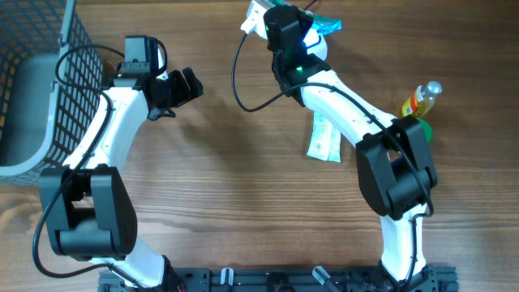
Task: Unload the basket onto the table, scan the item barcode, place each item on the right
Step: 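Lift the glove pack with the right gripper up to the white scanner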
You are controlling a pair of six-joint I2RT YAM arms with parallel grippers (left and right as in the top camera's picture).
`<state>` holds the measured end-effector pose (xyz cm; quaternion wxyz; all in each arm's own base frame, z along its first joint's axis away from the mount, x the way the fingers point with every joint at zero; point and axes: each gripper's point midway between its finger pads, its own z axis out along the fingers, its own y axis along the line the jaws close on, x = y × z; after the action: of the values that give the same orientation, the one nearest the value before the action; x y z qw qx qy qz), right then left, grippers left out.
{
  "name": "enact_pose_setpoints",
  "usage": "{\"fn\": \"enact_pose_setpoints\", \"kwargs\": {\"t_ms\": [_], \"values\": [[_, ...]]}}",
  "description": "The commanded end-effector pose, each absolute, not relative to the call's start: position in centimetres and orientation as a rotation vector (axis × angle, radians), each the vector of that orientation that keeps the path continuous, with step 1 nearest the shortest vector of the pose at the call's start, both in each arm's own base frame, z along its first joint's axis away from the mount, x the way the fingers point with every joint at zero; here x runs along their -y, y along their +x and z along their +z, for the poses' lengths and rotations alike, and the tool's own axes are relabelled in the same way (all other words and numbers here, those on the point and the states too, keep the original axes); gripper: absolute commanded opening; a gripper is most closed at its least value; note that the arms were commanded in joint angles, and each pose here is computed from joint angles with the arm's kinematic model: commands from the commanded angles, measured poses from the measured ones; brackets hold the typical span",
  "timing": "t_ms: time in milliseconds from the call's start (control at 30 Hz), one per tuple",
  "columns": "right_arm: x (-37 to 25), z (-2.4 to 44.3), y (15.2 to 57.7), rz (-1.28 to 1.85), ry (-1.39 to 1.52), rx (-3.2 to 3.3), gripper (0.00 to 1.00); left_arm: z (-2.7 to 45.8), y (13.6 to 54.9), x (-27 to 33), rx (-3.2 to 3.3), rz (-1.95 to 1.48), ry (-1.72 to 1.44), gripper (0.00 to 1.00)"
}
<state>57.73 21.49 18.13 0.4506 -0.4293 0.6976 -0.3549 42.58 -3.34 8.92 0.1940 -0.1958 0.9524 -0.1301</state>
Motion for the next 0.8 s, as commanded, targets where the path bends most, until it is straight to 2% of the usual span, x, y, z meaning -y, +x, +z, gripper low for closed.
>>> {"fn": "enact_pose_setpoints", "kwargs": {"t_ms": [0, 267, 367, 500, 633, 767], "values": [[-22.7, 15.7, 57.0, -0.705, -1.024, -1.826, 0.04, 9.3, 42.8, 3.2, -2.661, -0.358, -0.541, 1.00], [-23.8, 13.3, 55.5, -0.508, -1.009, -1.942, 0.04, 9.3, 42.8, 3.2, -2.661, -0.358, -0.541, 1.00], [-23.4, 15.6, 55.5, -0.513, -0.978, -1.921, 0.04, 9.3, 42.8, 3.2, -2.661, -0.358, -0.541, 1.00], [-23.1, 22.0, 54.0, -0.463, -0.929, -1.858, 0.04, 9.3, 42.8, 3.2, -2.661, -0.358, -0.541, 1.00], [-22.1, 25.7, 49.4, -0.295, -0.882, -1.955, 0.04, 9.3, 42.8, 3.2, -2.661, -0.358, -0.541, 1.00], [-21.2, 23.5, 42.7, -0.033, -0.796, -2.267, 0.04, 9.3, 42.8, 3.2, -2.661, -0.358, -0.541, 1.00]]}}
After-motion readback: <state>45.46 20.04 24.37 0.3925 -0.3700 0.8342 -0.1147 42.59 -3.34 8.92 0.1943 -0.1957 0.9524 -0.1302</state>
